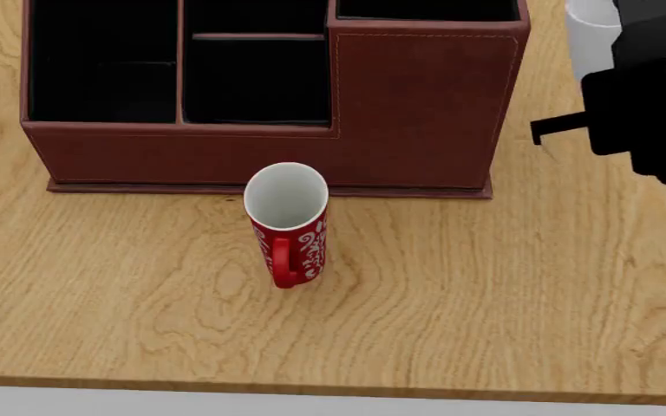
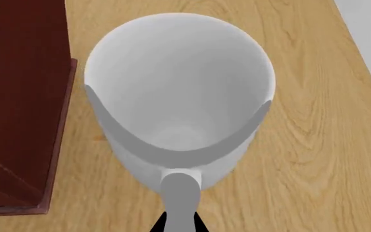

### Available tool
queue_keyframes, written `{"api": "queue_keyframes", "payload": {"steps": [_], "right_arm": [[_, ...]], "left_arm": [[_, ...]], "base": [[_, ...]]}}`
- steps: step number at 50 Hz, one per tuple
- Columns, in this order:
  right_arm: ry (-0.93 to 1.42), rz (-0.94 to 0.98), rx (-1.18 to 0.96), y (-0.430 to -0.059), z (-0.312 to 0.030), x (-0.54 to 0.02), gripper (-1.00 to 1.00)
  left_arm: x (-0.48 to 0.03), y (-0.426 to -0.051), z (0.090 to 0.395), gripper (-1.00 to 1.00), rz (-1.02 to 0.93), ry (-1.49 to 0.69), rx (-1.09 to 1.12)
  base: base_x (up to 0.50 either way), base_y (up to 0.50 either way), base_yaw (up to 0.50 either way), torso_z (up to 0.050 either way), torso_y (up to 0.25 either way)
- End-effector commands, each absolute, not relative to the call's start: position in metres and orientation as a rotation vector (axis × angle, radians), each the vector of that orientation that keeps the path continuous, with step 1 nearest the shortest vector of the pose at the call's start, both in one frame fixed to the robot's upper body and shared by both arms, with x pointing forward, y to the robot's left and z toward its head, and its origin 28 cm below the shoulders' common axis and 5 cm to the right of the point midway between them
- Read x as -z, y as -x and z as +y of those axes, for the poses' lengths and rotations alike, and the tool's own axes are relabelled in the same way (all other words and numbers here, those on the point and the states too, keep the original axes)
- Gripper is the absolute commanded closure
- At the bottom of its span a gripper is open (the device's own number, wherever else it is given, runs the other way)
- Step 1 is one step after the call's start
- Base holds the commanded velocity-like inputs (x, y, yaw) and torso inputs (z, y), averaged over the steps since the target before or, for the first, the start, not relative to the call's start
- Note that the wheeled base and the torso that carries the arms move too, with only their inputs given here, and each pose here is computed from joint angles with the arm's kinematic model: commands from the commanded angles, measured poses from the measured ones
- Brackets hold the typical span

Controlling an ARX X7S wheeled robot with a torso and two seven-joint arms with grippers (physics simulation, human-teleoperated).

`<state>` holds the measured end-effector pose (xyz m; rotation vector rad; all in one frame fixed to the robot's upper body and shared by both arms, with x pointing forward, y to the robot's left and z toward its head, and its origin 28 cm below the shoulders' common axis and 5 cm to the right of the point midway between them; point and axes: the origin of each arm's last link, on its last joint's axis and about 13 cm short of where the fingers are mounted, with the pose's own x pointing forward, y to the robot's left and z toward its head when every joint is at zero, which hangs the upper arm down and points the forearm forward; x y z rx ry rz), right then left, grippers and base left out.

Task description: Pick up the white mug and place it to the right of the caddy.

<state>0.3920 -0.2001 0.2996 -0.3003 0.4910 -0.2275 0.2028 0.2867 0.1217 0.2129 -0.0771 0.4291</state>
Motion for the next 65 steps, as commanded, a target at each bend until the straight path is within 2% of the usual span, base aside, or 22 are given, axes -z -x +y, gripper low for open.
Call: {"api": "queue_keyframes", "payload": {"steps": [1,16,65], "right_arm": [[0.346,0.506,0.229,-0.406,-0.198,-0.292,1.00],[0.351,0.519,0.209,-0.410,-0.187,-0.282,1.00],[0.262,0.643,0.219,-0.404,-0.191,-0.204,1.00]], "left_arm": [[-0.119,-0.206,0.286,-1.00,-0.065,-0.224,-0.427],[-0.119,-0.207,0.286,-1.00,-0.060,-0.235,-0.433],[-0.121,-0.208,0.283,-1.00,-0.060,-0.248,-0.432]], "base": [[0.00,0.00,0.00,0.000,0.000],[0.00,0.00,0.00,0.000,0.001],[0.00,0.00,0.00,0.000,0.000]]}}
